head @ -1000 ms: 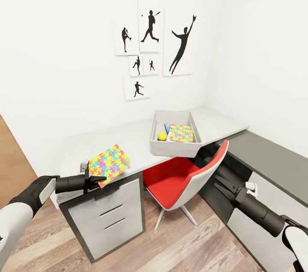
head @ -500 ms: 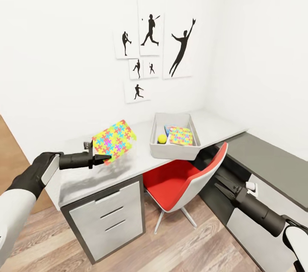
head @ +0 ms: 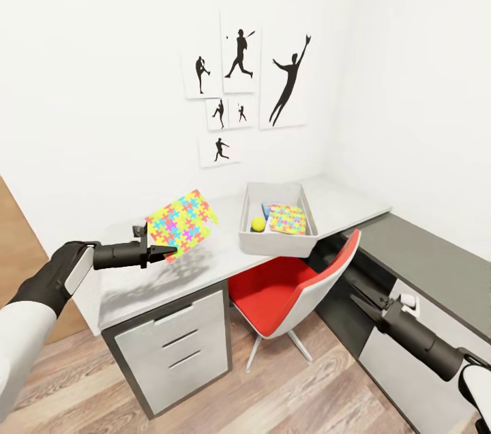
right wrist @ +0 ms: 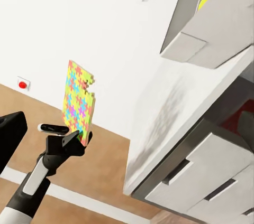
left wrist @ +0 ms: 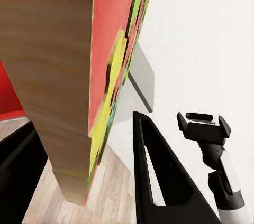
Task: Put all the toys in the child's room - the three board games (two on the bed and one on the table), the two jigsaw puzzles on the table, and the tennis ball on the table - inside the toy box on the table in the child's room.
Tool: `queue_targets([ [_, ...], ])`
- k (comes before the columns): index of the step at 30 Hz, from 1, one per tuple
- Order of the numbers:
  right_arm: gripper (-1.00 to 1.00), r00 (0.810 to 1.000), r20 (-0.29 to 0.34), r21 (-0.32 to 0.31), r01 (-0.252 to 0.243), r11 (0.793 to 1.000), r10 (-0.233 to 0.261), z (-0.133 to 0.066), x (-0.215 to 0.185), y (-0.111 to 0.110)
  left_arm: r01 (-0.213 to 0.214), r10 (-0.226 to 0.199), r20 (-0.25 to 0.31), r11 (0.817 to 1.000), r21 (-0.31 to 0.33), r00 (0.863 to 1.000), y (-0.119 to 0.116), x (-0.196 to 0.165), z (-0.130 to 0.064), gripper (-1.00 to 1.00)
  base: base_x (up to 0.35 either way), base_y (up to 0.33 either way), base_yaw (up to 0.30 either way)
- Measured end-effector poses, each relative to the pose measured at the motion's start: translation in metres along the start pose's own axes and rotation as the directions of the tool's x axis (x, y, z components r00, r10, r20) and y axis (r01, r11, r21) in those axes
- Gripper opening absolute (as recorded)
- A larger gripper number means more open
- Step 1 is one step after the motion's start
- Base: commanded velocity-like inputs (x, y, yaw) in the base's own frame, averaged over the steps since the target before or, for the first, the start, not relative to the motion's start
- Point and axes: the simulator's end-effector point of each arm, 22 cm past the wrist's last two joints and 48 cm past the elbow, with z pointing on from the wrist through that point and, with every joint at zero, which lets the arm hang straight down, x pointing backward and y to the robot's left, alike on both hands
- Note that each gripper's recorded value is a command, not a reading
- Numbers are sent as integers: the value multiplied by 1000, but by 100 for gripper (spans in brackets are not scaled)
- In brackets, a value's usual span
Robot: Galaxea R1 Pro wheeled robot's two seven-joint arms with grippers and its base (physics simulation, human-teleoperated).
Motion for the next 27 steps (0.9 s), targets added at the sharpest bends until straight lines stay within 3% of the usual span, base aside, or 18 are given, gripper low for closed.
queue_targets([
  [12,100,1000,1,12,-14,1000,14,-1,-5,9,1,-1,-3,1000,0,1000,-15,-6,-3,-100,-3,0,-18],
  [27,100,1000,3,15,-16,1000,16,-2,-13,26,2,-2,-4,1000,0,1000,-33,-12,-7,-100,0,0,-262],
])
